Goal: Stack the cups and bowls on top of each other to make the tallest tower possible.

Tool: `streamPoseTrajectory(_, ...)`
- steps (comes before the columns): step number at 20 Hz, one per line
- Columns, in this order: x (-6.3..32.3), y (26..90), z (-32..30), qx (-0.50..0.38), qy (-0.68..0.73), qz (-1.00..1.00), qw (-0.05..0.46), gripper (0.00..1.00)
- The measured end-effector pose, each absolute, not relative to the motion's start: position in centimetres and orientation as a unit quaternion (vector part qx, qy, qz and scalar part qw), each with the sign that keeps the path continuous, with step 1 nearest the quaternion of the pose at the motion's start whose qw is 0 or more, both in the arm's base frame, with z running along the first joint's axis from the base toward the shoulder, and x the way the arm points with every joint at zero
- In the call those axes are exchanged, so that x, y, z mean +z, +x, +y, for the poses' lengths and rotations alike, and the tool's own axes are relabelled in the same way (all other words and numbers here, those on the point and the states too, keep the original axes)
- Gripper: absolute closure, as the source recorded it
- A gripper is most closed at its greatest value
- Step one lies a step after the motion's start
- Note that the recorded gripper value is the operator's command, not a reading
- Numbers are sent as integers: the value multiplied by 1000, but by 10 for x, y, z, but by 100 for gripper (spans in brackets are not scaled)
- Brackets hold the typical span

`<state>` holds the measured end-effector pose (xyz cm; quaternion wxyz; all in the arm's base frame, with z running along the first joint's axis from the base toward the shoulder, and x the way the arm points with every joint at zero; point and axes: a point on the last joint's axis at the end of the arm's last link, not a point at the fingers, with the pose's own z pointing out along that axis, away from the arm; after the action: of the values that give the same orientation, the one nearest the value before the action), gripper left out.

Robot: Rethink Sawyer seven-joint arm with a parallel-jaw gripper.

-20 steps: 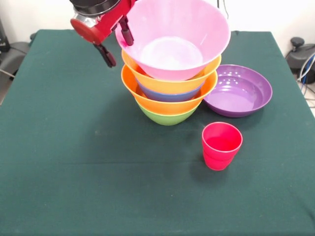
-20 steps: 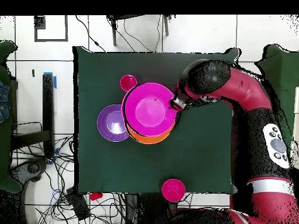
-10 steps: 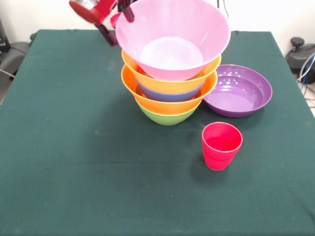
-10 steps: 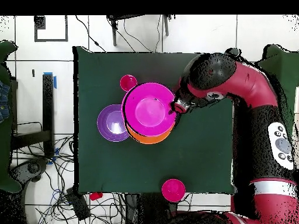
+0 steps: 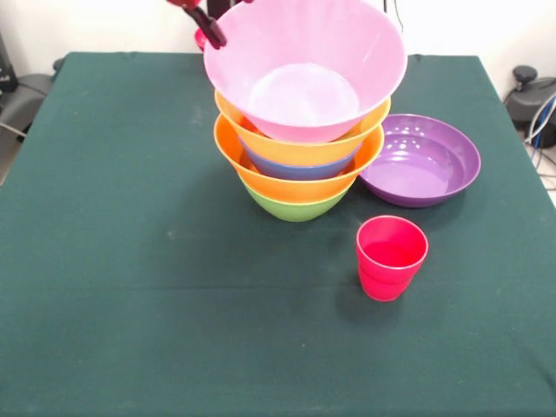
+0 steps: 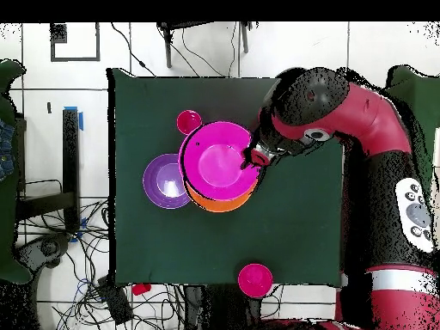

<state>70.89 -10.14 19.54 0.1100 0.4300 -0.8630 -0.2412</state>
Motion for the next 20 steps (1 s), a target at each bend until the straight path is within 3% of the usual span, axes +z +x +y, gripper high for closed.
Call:
streamPoseTrajectory(7,206,721,-85,-241,437,-862,85,0)
streamPoseTrajectory(20,212,770,-42,-178,464,-867,-24,0)
